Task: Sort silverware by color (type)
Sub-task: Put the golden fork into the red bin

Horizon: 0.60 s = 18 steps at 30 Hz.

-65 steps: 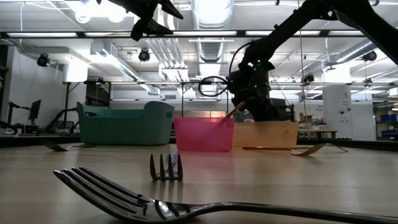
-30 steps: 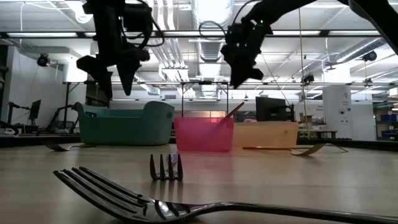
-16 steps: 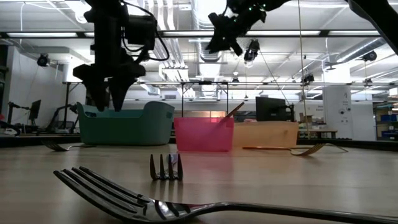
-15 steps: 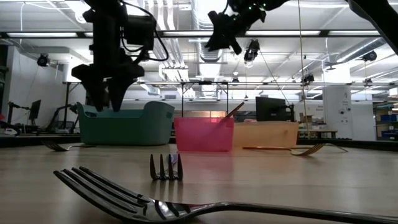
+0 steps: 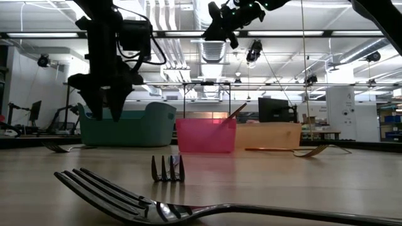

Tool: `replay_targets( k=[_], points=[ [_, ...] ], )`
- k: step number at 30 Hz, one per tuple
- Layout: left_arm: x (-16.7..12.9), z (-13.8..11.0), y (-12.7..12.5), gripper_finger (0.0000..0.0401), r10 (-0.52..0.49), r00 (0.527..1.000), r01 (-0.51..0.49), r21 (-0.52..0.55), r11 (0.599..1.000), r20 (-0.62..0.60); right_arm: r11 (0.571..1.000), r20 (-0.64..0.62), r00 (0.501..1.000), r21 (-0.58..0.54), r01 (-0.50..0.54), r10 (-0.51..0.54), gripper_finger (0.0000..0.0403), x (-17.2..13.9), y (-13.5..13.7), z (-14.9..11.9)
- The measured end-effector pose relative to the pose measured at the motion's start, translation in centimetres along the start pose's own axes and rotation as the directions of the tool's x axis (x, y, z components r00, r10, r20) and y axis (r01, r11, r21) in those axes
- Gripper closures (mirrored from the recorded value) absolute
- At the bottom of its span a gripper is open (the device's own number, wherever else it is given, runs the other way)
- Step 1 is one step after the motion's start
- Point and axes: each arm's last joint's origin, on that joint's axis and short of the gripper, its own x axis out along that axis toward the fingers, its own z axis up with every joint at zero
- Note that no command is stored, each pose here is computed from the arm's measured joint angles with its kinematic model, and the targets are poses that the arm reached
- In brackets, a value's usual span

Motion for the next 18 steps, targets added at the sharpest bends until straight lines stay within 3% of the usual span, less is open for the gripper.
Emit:
replay_targets(
  k=[10, 18],
  points=[
    [0.1, 0.5, -0.4, 0.0138, -0.028, 0.998, 0.028, -0.003, 1.0, 0.064, 1.0, 0.08, 0.996, -0.007, -0.03, 0.031, 0.0326, 0.3, 1.2, 0.5],
    [0.1, 0.5, -0.5, 0.0138, -0.028, 0.998, 0.028, -0.003, 1.0, 0.063, 0.999, 0.069, 0.996, 0.008, -0.052, 0.051, 0.0321, 0.6, 2.7, 0.1]
  ],
)
